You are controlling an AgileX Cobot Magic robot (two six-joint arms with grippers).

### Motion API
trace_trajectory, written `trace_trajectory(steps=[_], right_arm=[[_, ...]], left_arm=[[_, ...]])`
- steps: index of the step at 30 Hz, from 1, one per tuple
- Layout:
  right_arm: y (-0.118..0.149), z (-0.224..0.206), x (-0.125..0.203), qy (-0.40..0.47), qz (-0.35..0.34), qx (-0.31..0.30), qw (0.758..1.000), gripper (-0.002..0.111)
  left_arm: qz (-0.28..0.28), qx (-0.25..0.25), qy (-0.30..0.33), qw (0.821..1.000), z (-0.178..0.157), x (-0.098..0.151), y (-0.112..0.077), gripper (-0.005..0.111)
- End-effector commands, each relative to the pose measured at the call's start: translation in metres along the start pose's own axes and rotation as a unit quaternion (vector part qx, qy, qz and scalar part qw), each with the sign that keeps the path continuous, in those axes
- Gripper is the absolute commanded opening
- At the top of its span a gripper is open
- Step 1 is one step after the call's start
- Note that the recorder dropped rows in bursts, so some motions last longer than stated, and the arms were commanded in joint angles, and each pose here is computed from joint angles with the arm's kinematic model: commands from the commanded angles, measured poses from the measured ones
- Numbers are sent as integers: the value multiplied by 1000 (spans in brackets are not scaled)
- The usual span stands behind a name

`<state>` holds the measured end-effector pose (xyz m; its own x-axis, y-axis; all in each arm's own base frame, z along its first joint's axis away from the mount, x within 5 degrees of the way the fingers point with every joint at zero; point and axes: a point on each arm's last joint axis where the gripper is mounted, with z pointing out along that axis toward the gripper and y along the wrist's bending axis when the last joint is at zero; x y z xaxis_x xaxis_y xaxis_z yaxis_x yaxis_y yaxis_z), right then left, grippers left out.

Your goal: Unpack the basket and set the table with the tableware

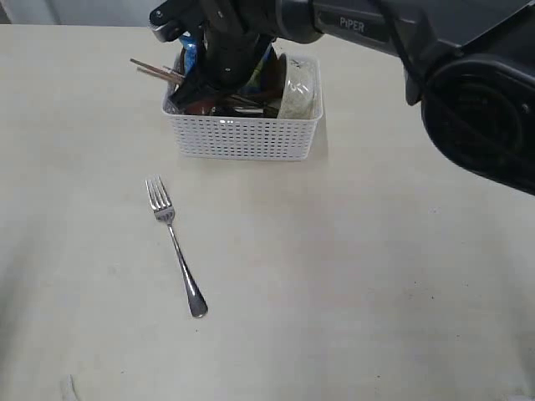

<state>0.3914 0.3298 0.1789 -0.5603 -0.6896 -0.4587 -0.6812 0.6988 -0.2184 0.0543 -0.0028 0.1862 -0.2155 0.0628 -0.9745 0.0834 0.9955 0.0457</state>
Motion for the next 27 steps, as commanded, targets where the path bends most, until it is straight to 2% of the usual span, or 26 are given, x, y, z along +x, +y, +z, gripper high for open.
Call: trace_trajectory(steps=[1, 6, 10, 12, 16, 17, 27], right_arm=[[-9, -22, -6, -12, -9, 16, 1000, 0], [-12, -33, -7, -4, -14, 22, 1000, 0], [-5, -34, -5, 4, -55, -17, 998, 0], [-2, -35, -4, 11, -69, -37, 997, 7], [-4, -34, -3, 14, -66, -35, 997, 38], [-5, -34, -3, 12, -66, -27, 997, 40], [-6, -12, 6, 46, -79, -5, 996, 40]], left_arm=[[-6, 5, -3, 1000, 0, 0, -1, 0], [-5, 5, -3, 1000, 0, 0, -1, 0], [-5, 5, -3, 1000, 0, 0, -1, 0], [-5, 5, -3, 1000, 0, 0, -1, 0], [-5, 5, -3, 1000, 0, 0, -1, 0], [-5, 5, -3, 1000, 0, 0, -1, 0], [-5, 5, -3, 1000, 0, 0, -1, 0]])
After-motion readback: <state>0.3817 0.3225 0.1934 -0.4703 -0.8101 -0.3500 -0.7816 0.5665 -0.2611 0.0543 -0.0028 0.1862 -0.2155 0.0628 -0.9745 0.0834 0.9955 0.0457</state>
